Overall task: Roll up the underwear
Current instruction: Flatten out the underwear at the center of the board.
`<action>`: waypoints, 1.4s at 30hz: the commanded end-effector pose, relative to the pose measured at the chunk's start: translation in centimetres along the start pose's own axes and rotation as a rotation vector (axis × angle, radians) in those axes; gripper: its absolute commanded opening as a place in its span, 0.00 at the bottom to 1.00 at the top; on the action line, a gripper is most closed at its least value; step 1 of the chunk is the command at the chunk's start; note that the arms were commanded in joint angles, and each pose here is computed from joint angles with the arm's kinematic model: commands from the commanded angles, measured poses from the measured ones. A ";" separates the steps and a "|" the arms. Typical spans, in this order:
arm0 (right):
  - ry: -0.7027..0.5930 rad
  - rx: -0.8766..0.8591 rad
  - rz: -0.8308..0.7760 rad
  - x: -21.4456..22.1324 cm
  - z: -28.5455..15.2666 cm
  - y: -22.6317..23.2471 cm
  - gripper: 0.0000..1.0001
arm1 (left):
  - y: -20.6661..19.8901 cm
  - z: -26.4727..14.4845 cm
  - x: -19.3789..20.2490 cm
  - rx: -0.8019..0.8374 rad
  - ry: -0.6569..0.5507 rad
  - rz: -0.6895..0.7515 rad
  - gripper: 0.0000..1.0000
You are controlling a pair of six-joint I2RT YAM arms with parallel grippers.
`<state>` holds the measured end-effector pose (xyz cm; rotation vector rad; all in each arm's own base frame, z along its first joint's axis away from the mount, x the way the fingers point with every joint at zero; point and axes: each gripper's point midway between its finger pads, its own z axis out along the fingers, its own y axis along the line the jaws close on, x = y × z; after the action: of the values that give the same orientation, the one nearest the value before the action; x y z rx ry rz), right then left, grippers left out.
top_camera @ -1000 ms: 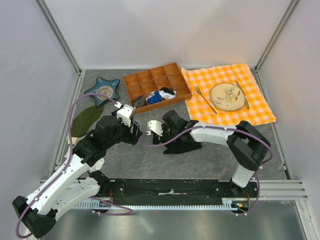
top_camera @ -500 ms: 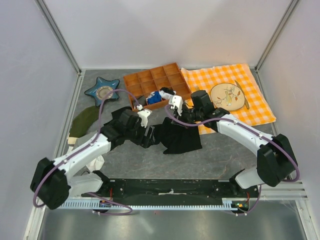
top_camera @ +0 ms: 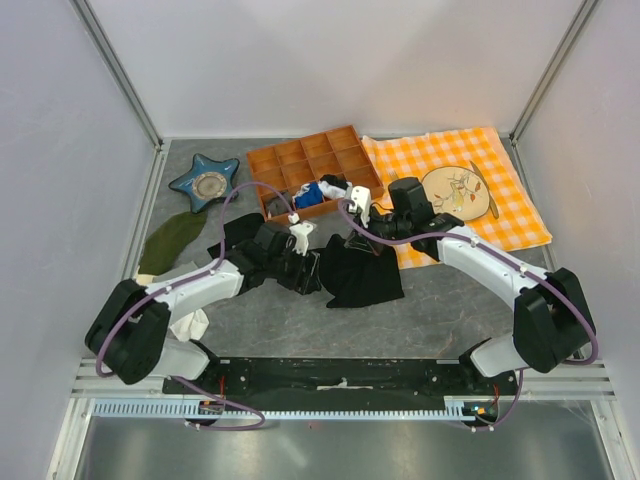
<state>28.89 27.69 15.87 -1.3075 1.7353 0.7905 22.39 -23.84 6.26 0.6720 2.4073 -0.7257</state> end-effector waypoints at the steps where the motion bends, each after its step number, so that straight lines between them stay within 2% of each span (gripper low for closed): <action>1: -0.035 -0.041 0.007 -1.0 0.0 0.6 0.00 | -1.0 1.8 -1.2 0.071 -0.022 -0.005 0.66; 4: -0.033 -0.043 0.010 -0.9 0.0 0.6 0.00 | -0.9 3.2 -0.9 0.087 0.027 -0.015 0.46; 5: -0.032 -0.042 0.011 -0.8 0.0 0.5 0.00 | -0.8 3.4 -0.9 0.086 0.038 -0.014 0.28; 8: -0.034 -0.042 0.010 -1.0 -0.2 0.5 0.00 | -0.5 3.4 -0.7 0.062 0.099 -0.024 0.02; 12: -0.025 -0.081 -0.019 -1.0 -0.8 1.3 0.00 | -1.1 1.1 -2.3 0.047 0.037 -0.014 0.02; 18: -0.018 -0.143 -0.098 -2.5 -3.4 3.5 0.00 | -4.4 -6.5 -5.5 0.090 -0.085 0.038 0.02; 19: -0.032 -0.141 -0.170 -3.7 -4.4 3.7 0.00 | -5.4 -7.5 -5.7 0.124 -0.085 0.050 0.02; 20: -0.025 -0.146 -0.201 -4.0 -5.1 4.0 0.00 | -6.0 -8.9 -5.0 0.138 -0.059 0.065 0.02; 21: 0.005 -0.169 -0.194 -3.8 -6.0 4.8 0.00 | -6.9 -10.2 -6.1 0.160 -0.081 0.090 0.02; 23: -0.023 -0.152 -0.285 -6.3 -8.2 5.3 0.00 | -8.6 -12.1 -5.4 0.209 -0.037 0.128 0.02; 28: -0.116 -0.114 -0.448 -12.1 -14.8 8.8 0.00 | -13.9 -18.1 -8.0 0.310 -0.098 0.234 0.02; 29: -0.134 -0.114 -0.477 -12.8 -15.7 9.5 0.00 | -15.9 -19.8 -8.5 0.351 -0.122 0.274 0.02; 32: -0.214 -0.093 -0.550 -15.2 -19.3 12.1 0.00 | -19.2 -22.7 -8.7 0.404 -0.134 0.308 0.02; 37: -0.287 -0.055 -0.590 -17.5 -23.5 15.1 0.00 | -22.5 -25.7 -8.3 0.492 -0.153 0.317 0.02; 42: -0.255 0.056 -0.506 -16.9 -23.1 12.8 0.00 | -21.9 -25.8 -7.9 0.466 -0.178 0.323 0.02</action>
<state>11.39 19.18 43.98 -1.5041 0.9977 0.5710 6.65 -27.32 37.72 1.1502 1.8507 -1.1833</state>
